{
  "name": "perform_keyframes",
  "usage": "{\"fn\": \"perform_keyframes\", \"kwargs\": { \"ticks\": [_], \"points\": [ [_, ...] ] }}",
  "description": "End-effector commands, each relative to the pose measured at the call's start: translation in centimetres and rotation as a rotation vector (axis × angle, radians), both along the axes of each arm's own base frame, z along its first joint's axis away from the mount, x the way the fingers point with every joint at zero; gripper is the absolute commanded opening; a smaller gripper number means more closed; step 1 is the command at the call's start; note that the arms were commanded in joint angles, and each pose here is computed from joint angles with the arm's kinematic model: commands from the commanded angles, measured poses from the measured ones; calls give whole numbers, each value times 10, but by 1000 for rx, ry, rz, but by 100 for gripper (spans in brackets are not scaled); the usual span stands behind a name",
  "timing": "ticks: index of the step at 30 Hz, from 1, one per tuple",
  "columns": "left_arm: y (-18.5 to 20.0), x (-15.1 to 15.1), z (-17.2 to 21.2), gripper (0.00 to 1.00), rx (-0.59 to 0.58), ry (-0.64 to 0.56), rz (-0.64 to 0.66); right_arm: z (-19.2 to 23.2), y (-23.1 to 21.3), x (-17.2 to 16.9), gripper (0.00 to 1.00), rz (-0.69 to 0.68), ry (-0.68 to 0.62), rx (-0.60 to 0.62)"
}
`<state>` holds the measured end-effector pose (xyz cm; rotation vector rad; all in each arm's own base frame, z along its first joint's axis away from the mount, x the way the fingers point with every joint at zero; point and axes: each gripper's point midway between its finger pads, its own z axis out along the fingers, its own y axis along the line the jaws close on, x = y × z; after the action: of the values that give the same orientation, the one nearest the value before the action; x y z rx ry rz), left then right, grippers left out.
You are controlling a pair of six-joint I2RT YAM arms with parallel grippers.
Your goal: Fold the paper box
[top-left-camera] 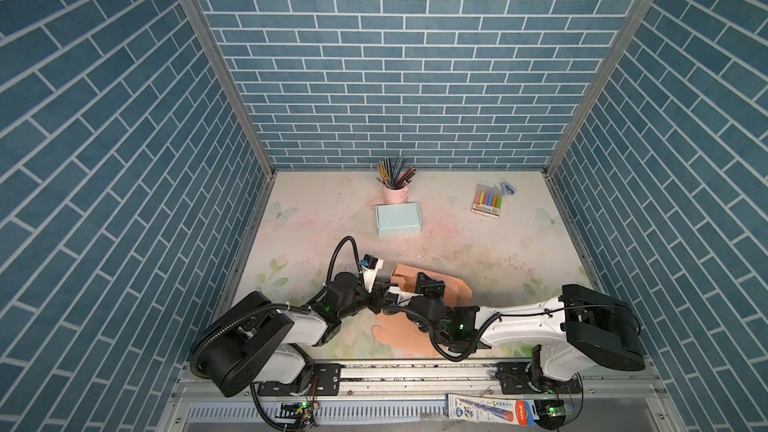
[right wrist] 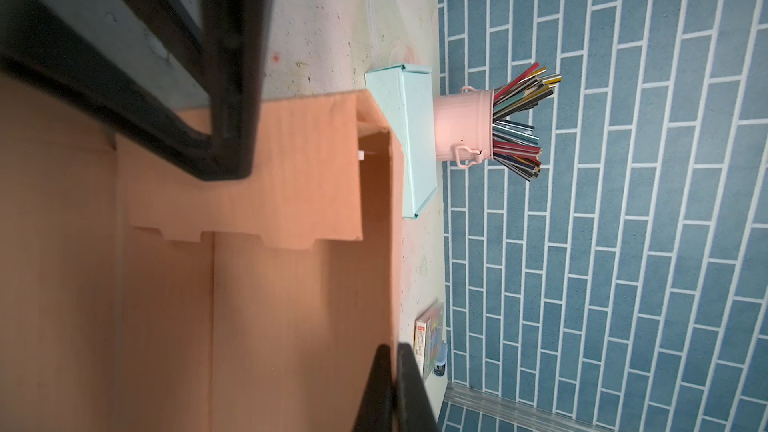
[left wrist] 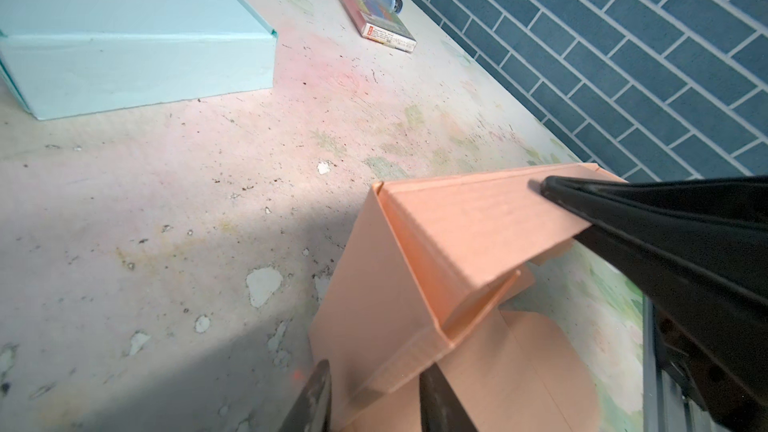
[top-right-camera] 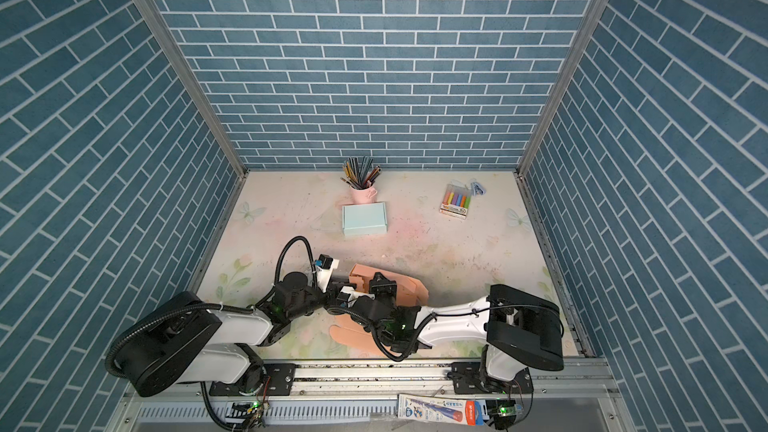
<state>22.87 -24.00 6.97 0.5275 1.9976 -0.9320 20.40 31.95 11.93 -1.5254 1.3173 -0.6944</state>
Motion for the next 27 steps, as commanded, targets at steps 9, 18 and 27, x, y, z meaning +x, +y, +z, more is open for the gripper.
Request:
{"fn": "perform_keyframes", "kwargs": {
  "ticks": [9,18,27],
  "points": [
    [-6,15,13,23,14,-109,15,-9,1,-6,0,22,6,-26],
    [-4,13,16,18,36,-184,27,-4,6,-9,2,32,44,31],
    [-5,14,8,9,82,-208,33,-1,8,-13,11,27,82,83]
  ]
}}
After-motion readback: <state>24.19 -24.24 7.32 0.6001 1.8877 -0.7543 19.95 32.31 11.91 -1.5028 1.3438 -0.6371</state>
